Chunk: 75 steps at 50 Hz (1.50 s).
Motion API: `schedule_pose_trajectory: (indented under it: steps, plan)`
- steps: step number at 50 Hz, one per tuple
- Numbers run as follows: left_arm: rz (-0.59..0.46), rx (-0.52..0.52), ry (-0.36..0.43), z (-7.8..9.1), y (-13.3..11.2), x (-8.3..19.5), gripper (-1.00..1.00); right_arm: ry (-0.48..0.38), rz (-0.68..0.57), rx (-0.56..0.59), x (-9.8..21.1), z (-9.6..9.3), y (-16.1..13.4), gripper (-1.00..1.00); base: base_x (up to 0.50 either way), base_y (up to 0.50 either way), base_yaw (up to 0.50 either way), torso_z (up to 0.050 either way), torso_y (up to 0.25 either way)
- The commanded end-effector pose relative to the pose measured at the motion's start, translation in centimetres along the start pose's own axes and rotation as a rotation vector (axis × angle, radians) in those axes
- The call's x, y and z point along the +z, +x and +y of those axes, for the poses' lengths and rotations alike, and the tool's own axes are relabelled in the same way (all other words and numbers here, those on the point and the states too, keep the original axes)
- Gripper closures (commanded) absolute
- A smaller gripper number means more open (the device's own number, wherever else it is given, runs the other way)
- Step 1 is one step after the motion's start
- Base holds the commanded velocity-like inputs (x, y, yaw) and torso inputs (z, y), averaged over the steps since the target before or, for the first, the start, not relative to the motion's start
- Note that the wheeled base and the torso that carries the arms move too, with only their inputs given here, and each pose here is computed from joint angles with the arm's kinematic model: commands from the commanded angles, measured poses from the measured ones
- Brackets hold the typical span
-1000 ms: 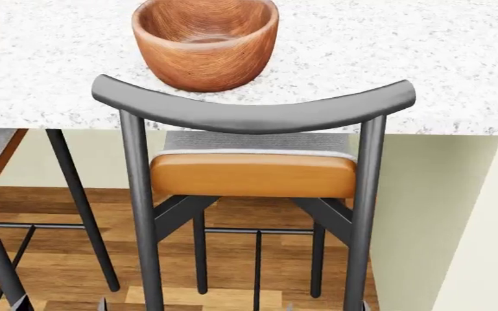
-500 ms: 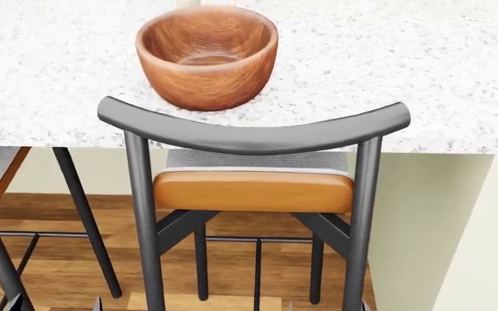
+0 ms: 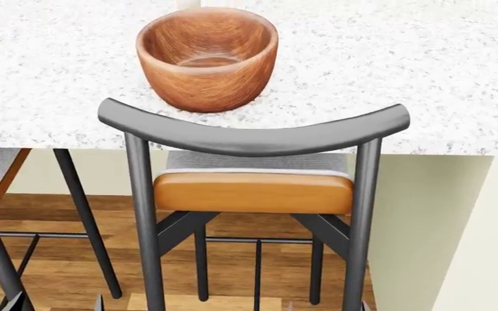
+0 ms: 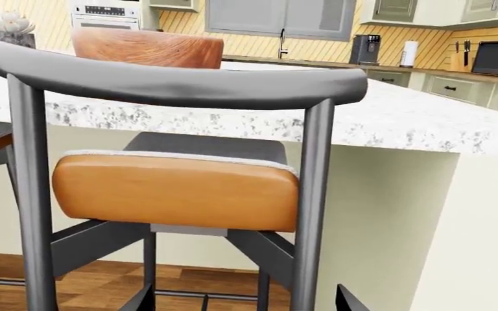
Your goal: Place the cup inside the bowl on the dining table and move the bowl to any counter.
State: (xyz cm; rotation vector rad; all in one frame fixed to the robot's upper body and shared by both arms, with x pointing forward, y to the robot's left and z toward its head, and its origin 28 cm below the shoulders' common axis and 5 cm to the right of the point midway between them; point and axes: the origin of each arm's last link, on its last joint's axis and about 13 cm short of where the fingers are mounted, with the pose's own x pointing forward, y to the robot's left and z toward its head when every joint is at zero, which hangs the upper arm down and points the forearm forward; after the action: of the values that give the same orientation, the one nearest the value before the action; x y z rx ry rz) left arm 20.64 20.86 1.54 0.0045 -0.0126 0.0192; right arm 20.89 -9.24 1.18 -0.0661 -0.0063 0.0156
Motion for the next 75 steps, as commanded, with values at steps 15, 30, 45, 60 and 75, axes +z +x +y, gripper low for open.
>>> schedule_pose_trajectory:
  steps: [15,30,45,60,75]
  plan:
    - [0.012,0.002,-0.007,-0.1,0.2,0.1,-1.0,-0.003,-0.005,0.001,0.0,0.0,-0.1,-1.0,0.0,0.0,0.0,0.0,0.0]
    - [0.009,-0.001,-0.015,0.0,0.0,0.4,-1.0,0.065,-0.006,-0.009,0.8,0.1,-0.3,-1.0,0.0,0.0,0.0,0.0,0.0]
    - [-0.08,-0.065,-0.005,2.0,-0.5,12.4,-1.0,0.005,-0.166,-0.064,12.5,-3.5,1.6,-1.0,0.0,0.0,0.0,0.0,0.0]
    - [-0.142,-0.049,0.016,6.6,-0.2,26.1,-1.0,-0.05,-0.296,-0.098,26.9,-9.8,3.5,-1.0,0.0,0.0,0.0,0.0,0.0]
    - [-0.185,-0.034,0.101,8.8,0.7,35.7,-1.0,-0.086,-0.294,-0.08,35.3,-12.0,5.6,-1.0,0.0,0.0,0.0,0.0,0.0]
